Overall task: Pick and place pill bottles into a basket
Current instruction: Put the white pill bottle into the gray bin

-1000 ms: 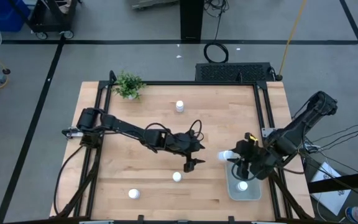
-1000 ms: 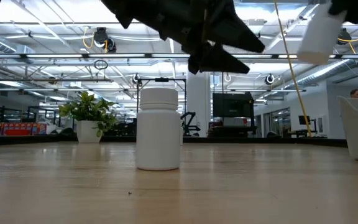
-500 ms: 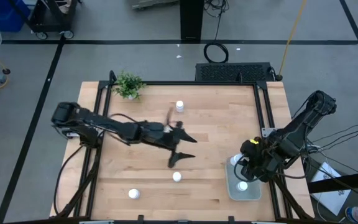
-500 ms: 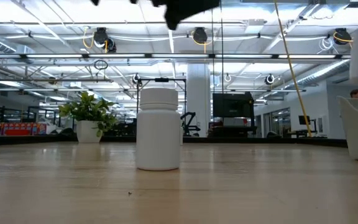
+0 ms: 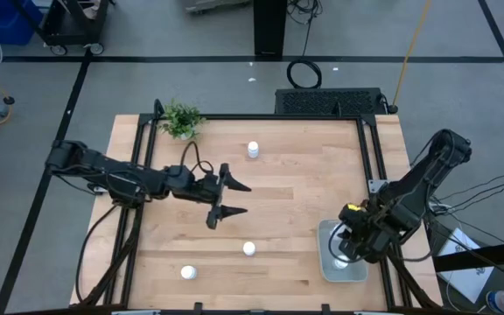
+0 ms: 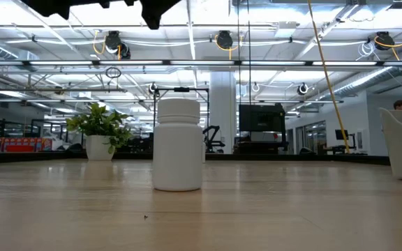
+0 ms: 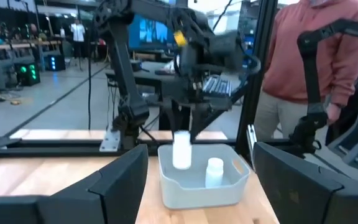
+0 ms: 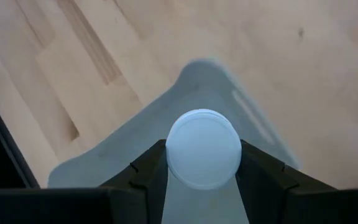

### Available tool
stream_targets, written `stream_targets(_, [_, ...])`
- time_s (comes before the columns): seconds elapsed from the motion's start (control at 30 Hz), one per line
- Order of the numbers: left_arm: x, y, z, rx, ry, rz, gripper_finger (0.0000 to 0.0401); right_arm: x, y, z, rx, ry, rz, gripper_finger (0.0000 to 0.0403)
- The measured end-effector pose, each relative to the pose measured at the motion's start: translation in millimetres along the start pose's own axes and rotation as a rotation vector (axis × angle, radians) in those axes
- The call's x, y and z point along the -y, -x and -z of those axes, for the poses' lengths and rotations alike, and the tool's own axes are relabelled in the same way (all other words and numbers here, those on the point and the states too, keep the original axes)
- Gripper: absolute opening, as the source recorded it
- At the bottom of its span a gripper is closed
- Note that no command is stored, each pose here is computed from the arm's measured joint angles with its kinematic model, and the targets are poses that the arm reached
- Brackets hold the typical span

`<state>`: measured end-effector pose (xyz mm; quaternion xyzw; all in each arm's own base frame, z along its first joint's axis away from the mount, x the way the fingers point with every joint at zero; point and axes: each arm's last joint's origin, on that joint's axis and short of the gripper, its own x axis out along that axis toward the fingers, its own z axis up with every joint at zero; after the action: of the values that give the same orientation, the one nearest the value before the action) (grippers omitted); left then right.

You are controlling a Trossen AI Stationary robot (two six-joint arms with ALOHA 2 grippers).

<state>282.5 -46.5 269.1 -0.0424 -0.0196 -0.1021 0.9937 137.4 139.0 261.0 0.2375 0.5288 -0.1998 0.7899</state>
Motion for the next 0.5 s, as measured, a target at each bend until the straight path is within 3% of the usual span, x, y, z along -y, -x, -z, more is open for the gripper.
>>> stream_targets(0.2, [0, 2, 1, -0.009, 0.001, -0.001, 0.0293, -3, -9, 18, -0.017, -0.013, 0.111, 0.0145])
stream_targets(0.5, [0, 2, 0, -0.002, 0.005, -0.001, 0.0292, 3, -19, 35, 0.008, -0.064, 0.172, 0.0145])
